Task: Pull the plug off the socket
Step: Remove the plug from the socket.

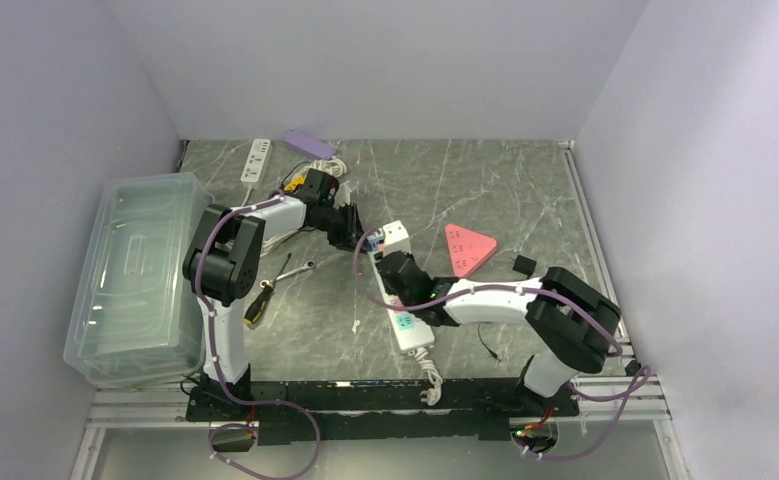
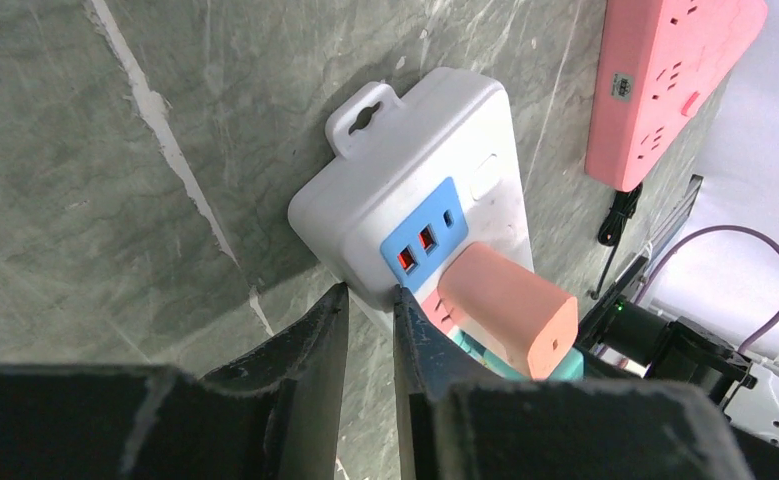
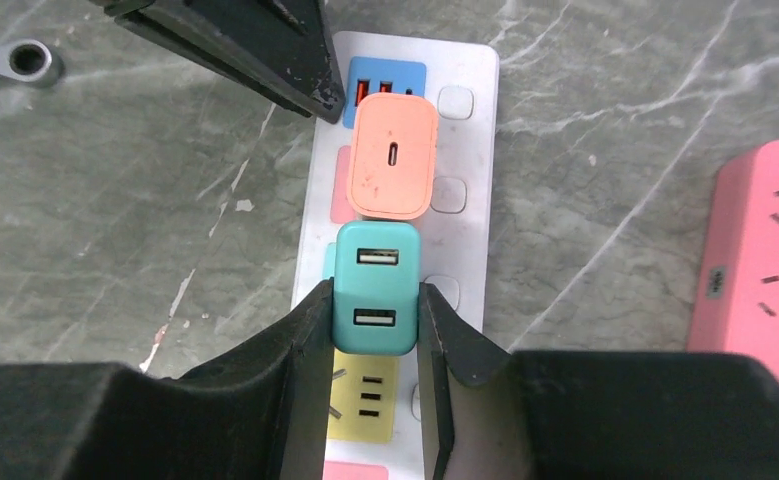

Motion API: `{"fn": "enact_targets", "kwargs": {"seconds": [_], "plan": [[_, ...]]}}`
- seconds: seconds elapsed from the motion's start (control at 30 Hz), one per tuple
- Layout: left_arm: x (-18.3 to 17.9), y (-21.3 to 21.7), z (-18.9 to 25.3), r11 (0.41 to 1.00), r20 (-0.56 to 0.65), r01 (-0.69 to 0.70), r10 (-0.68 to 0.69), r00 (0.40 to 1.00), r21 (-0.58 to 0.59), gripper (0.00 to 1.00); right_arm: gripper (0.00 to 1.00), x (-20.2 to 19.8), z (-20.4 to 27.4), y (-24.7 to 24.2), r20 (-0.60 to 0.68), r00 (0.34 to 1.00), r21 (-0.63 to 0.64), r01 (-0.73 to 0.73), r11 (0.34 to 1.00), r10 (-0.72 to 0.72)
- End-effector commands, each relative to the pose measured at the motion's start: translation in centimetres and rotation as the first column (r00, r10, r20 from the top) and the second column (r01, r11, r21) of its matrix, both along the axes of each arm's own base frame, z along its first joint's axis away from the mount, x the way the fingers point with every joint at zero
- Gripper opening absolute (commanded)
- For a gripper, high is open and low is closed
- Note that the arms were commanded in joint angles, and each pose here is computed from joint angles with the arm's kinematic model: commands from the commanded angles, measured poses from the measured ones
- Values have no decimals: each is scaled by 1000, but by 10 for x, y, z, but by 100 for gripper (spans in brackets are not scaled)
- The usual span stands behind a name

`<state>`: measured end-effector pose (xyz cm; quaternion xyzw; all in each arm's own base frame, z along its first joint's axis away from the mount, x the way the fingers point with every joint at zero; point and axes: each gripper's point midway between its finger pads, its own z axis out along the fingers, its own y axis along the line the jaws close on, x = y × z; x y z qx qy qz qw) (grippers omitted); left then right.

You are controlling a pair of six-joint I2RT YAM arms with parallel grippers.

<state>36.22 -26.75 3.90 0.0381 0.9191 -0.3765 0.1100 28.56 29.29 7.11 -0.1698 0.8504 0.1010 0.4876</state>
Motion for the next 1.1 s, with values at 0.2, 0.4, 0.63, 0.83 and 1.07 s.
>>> {"fn": "enact_targets", "kwargs": {"seconds": [0.2,0.4,0.63,0.83,1.07], "plan": [[-15,21,-47,987,-62,6,4,998,162,25,0,-3,31,21,213,977,-188,44,981,-3],[-16,20,-48,987,-66,6,4,998,161,25,0,-11,32,31,162,986,-92,-29,995,44],[-17,21,-50,985,-66,12,0,998,170,24,0,-6,26,31,-31,992,186,-117,976,124],[-17,20,-51,985,-70,14,-2,998,172,24,0,-2,27,27,-60,986,251,-133,959,153],[-17,20,-51,985,-70,15,-3,998,173,24,0,-7,35,30,73,990,54,-122,991,118]]}}
